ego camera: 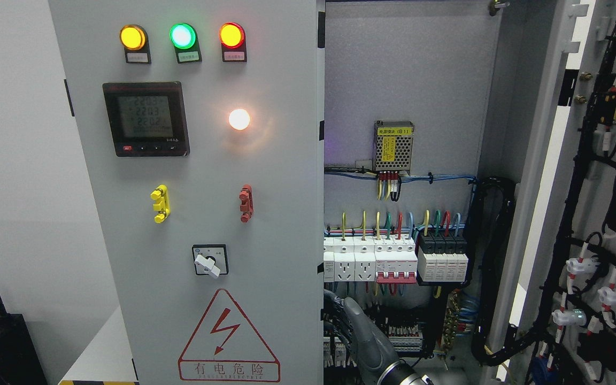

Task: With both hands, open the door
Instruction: 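Reach the right hand behind the edge of the indicator-light door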

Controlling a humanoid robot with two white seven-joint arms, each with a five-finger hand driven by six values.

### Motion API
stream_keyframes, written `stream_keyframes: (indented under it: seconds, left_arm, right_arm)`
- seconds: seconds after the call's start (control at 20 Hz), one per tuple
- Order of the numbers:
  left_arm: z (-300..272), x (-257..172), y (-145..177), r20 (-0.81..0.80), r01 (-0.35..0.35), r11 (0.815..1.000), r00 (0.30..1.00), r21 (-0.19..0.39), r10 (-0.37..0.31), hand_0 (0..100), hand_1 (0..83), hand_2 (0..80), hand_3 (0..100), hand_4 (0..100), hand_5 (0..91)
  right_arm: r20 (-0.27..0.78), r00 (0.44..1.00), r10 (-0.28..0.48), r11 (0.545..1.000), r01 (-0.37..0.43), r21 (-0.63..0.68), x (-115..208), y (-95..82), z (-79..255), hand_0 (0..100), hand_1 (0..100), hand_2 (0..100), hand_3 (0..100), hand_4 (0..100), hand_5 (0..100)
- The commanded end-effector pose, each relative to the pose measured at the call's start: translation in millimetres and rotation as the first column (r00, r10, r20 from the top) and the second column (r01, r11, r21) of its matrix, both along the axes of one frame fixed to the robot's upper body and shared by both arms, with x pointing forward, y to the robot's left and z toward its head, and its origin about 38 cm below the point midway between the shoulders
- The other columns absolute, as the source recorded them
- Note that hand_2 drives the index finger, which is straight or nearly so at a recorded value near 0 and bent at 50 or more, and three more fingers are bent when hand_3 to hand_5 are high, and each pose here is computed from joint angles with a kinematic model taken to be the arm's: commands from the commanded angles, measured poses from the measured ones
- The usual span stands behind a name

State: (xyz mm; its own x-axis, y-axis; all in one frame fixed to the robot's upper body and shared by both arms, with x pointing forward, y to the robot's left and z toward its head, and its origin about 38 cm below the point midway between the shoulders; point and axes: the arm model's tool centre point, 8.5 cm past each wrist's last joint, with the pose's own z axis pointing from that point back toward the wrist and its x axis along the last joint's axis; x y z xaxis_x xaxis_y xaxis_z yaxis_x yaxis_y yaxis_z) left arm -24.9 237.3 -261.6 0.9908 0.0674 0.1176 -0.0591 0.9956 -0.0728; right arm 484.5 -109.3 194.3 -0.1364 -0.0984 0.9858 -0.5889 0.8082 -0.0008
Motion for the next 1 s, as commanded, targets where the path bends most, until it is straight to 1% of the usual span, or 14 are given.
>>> stream_keyframes:
  seconds: [0.0,0.15,0.35,0.5,0.75,0.95]
  left_arm:
    - [-0.3,3.6,-0.2,0.01,0.0,1.0,1.0,-0.001,0.0,0,0.0,0.0,0,3,0.0]
    - [-0.3,3.6,-0.2,0.01,0.0,1.0,1.0,-0.001,0.0,0,0.0,0.0,0,3,0.0]
    - [-0.3,3.6,-0.2,0.01,0.0,1.0,1.0,-0.001,0.0,0,0.0,0.0,0,3,0.0]
    - [-0.3,3.6,-0.2,0.01,0.0,1.0,1.0,-0.001,0.0,0,0.0,0.0,0,3,0.0]
    - [-0.3,3.6,-0.2,0.01,0.0,1.0,1.0,-0.001,0.0,0,0.0,0.0,0,3,0.0]
    - [-0.3,3.6,-0.2,0.01,0.0,1.0,1.0,-0.001,0.0,0,0.0,0.0,0,3,0.0]
  right_arm:
    - [-0.017,1.0,-0.005,1.0,0.005,0.0,4.2,-3.9,-3.9,0,0,0,0,0,0]
    - [-0.013,1.0,-0.004,1.0,0.004,0.0,5.9,-3.8,-1.1,0,0,0,0,0,0]
    - [-0.032,0.999,0.005,1.0,-0.005,0.029,6.1,-4.1,-1.3,0,0,0,0,0,0]
    - [-0.028,0.999,0.028,0.999,-0.028,0.023,5.0,-4.8,-1.1,0,0,0,0,0,0]
    - [-0.023,0.999,0.022,1.0,-0.022,0.008,5.6,-12.6,-0.7,0,0,0,0,0,0]
    - [-0.019,0.999,0.049,0.999,-0.049,0.005,4.0,-12.3,-0.7,0,0,0,0,0,0]
